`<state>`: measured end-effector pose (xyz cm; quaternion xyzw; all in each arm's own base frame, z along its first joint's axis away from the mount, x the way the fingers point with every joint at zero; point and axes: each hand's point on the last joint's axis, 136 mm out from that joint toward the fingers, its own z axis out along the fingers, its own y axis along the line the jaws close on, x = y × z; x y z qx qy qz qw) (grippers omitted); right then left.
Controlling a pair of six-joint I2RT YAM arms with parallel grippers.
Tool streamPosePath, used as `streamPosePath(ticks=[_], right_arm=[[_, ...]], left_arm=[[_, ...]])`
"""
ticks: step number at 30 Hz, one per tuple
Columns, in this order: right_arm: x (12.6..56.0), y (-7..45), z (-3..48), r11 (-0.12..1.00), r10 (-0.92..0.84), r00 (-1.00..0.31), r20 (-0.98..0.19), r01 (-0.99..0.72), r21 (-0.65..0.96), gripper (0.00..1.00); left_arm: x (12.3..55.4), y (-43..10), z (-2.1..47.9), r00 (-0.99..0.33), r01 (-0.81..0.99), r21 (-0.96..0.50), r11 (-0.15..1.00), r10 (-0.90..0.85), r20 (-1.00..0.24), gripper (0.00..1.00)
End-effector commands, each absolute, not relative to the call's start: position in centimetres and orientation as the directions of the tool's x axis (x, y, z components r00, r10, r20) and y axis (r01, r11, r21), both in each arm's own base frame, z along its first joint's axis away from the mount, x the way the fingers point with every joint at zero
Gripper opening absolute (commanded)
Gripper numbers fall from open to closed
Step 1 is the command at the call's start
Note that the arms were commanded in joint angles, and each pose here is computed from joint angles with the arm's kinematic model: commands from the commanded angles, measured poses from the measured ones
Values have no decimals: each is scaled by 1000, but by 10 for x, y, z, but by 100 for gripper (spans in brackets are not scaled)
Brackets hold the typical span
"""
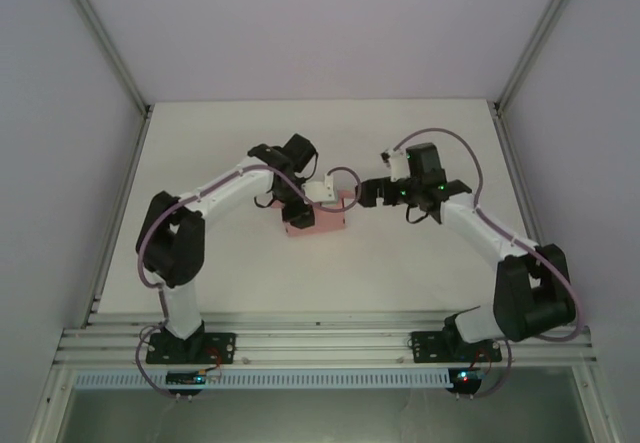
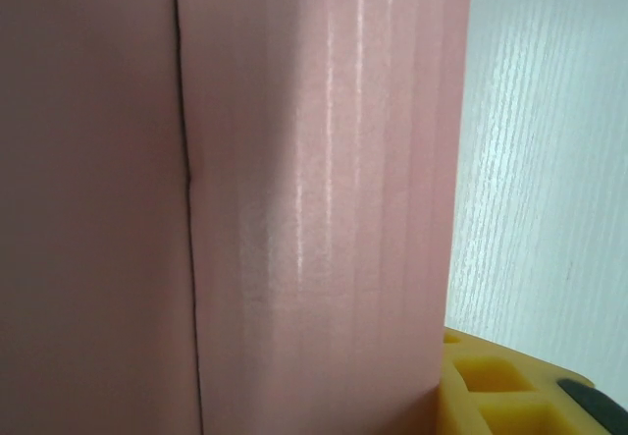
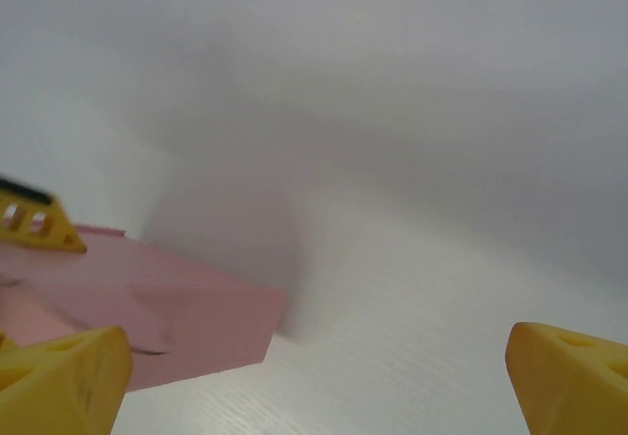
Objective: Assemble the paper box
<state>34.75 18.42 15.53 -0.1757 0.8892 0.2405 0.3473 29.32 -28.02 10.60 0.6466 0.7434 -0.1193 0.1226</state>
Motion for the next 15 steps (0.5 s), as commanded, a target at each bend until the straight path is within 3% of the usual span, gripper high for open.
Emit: streamPosePath(ticks=[1,7,15], right_arm=[[351,181,162,800,-317,-484,-816,-598,44,99],[317,212,174,591,-308,-296,-904,-804,62,99],[320,230,171,526,-329,-333,-884,-842,121,85]], left_arm=[[286,-285,114,-107,994,-57,93,932,-347,35],[285,-286,109,-102,994,-68,84,935,-340,36],[288,-284,97,-109,993,-75,90,948,-300,39]])
